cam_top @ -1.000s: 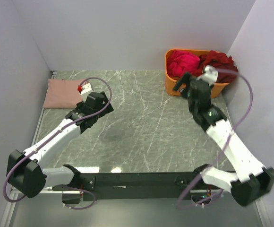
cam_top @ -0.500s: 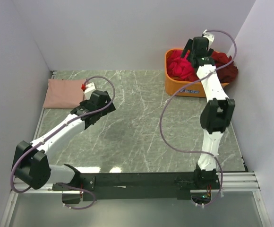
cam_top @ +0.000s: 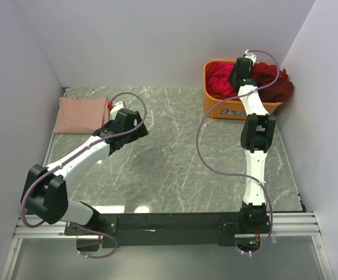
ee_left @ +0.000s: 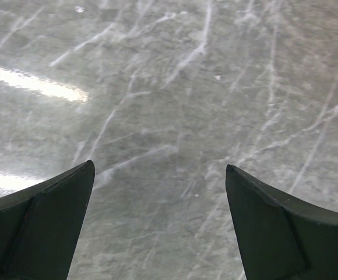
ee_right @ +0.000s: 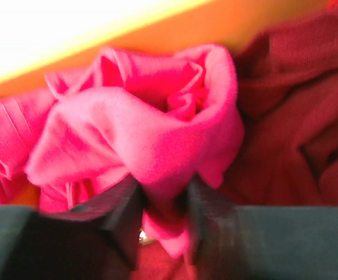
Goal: Fold and stack the t-shirts
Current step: Grab the tshirt from the pile, then move the tshirt to the center of the board
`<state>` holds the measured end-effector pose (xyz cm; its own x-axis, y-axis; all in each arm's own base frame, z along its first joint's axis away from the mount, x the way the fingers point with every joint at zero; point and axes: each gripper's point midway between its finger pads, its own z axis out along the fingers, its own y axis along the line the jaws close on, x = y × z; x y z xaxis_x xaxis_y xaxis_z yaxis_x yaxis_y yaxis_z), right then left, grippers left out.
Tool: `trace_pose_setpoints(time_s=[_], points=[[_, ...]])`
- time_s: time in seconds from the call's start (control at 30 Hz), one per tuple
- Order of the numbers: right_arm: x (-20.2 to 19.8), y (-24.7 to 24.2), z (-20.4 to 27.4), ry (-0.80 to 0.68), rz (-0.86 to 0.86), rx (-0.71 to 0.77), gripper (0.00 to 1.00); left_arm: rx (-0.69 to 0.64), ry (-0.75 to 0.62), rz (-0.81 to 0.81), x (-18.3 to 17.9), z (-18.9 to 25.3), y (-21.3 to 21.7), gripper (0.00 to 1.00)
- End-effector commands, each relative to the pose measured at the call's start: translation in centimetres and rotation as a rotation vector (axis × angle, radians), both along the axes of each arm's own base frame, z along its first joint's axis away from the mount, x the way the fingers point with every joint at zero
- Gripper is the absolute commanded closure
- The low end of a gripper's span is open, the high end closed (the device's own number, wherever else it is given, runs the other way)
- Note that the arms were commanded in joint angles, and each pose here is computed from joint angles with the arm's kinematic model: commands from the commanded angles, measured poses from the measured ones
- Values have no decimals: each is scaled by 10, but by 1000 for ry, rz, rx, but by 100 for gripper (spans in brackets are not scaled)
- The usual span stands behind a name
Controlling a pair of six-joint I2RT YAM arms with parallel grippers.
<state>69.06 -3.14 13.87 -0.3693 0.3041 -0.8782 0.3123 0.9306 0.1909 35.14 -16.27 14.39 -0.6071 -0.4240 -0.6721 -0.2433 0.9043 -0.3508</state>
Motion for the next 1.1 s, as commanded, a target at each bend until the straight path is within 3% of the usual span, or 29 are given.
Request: trace_pose_setpoints(time_s=[0.0,0.1,0.17,0.43,0.6,0.83,0.97,1.0,1.07], points=[[22,2,117,-327,37,5,68,-82,-82,-41,4,23,-12,1],[16,-1,153,-378,29,-12,80,-85,-92,-39,1,26,-9,0],[6,-3,185,-423,16,-24,100,-91,-93,-42,-1,26,-10,1],[-55,10,297,-550,61,-85,100,-153,-85,-100,-8,25,-23,1],[-103,66,357,-615,172,-79,100,-181,-110,-122,-16,34,-23,1],[-229,173,450,-750,458,-44,100,-192,-154,-75,-37,53,-3,0],[-286,214,445,-721,596,86,100,-195,-142,-31,-57,51,13,1],[-284,220,414,-643,612,123,100,-210,-155,-15,-62,57,17,0],[-311,221,401,-607,647,208,100,-203,-145,26,-70,53,27,1]])
